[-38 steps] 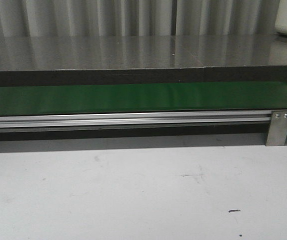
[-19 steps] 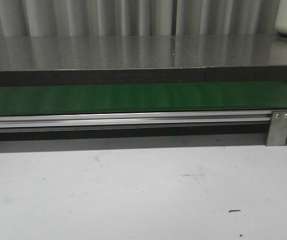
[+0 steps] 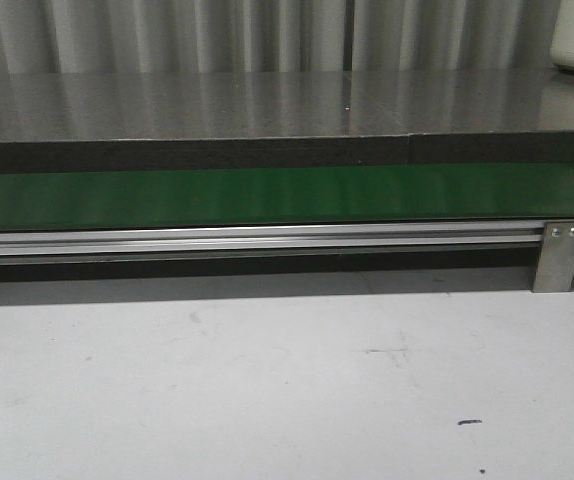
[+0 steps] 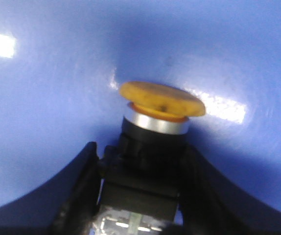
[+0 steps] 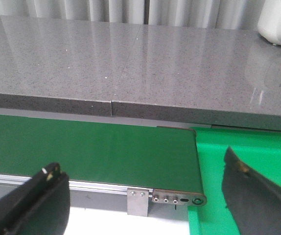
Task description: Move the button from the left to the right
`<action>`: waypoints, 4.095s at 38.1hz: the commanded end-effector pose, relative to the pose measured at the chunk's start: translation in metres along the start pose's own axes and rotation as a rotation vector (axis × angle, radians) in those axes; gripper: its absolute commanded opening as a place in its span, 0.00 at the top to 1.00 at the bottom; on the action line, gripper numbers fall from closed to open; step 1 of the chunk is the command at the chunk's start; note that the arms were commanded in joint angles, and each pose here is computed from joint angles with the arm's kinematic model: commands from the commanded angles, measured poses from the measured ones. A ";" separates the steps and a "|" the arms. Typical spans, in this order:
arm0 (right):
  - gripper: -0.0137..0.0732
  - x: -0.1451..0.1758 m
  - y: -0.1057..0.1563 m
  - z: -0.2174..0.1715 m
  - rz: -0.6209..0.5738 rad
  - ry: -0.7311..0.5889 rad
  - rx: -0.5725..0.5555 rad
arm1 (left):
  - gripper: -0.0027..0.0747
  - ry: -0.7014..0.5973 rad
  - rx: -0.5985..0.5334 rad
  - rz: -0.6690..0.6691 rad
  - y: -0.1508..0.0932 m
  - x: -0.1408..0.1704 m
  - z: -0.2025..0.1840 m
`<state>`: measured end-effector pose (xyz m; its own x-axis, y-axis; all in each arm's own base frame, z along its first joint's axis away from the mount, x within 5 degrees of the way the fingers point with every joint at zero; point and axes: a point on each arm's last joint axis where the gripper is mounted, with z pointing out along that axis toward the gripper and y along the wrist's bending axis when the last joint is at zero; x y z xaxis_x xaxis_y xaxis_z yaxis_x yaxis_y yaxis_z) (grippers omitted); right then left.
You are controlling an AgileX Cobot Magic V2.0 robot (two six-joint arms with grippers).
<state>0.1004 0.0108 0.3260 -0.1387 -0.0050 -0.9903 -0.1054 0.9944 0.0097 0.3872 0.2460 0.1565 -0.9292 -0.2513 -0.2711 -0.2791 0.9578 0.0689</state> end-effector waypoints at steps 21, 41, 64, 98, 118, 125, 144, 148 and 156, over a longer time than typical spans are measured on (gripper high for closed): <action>0.10 -0.018 0.000 -0.001 -0.020 -0.102 -0.001 | 0.99 -0.355 0.131 -0.008 -0.056 -0.022 -0.160; 0.10 -0.018 0.000 -0.001 -0.020 -0.102 -0.001 | 0.99 -0.184 0.239 0.157 -0.152 -0.011 -0.157; 0.10 -0.018 0.000 -0.001 -0.020 -0.102 -0.001 | 0.36 -0.047 0.168 0.161 -0.164 -0.009 -0.115; 0.10 -0.018 0.000 -0.001 -0.020 -0.102 -0.001 | 0.99 -0.348 0.366 0.363 -0.221 0.023 -0.238; 0.10 -0.018 0.000 -0.001 -0.020 -0.102 -0.001 | 0.99 -0.777 0.286 0.248 -0.177 0.173 -0.251; 0.10 -0.018 0.000 -0.001 -0.020 -0.102 -0.001 | 0.99 -0.911 0.279 0.225 -0.162 0.230 -0.250; 0.10 -0.018 0.000 -0.001 -0.020 -0.102 -0.001 | 0.99 -1.311 0.316 0.178 -0.135 0.349 -0.249; 0.10 -0.018 0.000 -0.001 -0.020 -0.102 -0.001 | 0.99 -1.356 0.318 0.173 -0.134 0.356 -0.249; 0.10 -0.018 0.000 -0.001 -0.020 -0.102 -0.001 | 0.99 -1.358 0.318 0.174 -0.134 0.357 -0.249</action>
<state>0.1003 0.0108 0.3266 -0.1371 -0.0048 -0.9905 -0.1054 0.9944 0.0097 0.0336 -0.0072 0.2746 -0.0363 0.0562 -0.9978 0.0587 0.9968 0.0540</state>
